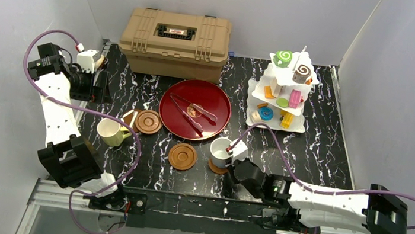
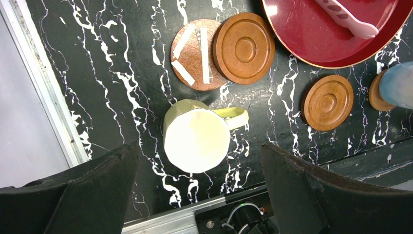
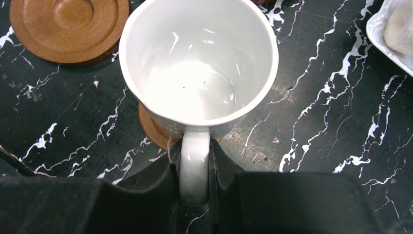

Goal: Serve the afternoon tea
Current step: Place the cup on the coaster.

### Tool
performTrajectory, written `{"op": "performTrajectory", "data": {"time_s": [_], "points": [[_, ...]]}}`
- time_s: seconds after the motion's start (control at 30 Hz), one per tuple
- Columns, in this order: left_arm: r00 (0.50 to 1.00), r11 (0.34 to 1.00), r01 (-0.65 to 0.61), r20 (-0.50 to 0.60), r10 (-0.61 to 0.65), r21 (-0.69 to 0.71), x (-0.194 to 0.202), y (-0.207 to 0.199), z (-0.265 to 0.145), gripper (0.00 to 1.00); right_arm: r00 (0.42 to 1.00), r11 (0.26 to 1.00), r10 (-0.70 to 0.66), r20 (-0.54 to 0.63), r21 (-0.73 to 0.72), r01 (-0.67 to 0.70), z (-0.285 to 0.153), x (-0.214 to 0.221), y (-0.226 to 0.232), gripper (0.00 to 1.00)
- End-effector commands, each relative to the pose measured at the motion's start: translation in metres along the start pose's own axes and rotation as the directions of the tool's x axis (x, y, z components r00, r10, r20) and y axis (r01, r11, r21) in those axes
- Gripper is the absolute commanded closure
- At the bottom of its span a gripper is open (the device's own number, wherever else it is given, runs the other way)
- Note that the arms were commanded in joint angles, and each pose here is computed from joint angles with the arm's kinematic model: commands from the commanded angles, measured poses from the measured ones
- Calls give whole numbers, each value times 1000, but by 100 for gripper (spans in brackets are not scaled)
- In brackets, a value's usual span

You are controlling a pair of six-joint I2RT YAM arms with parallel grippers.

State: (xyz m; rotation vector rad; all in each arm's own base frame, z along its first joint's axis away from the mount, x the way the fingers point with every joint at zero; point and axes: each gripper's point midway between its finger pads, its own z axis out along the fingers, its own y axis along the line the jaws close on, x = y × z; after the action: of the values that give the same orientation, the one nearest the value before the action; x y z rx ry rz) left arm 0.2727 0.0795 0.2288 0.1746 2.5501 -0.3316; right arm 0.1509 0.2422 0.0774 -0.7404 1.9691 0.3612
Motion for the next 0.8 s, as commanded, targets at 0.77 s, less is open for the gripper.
{"op": "performTrajectory", "data": {"time_s": [0.77], "points": [[1000,1000,-2,-7,2,8,1,-3,-5,7,995,998,59,83,20,-61,-10,-4,10,60]]}}
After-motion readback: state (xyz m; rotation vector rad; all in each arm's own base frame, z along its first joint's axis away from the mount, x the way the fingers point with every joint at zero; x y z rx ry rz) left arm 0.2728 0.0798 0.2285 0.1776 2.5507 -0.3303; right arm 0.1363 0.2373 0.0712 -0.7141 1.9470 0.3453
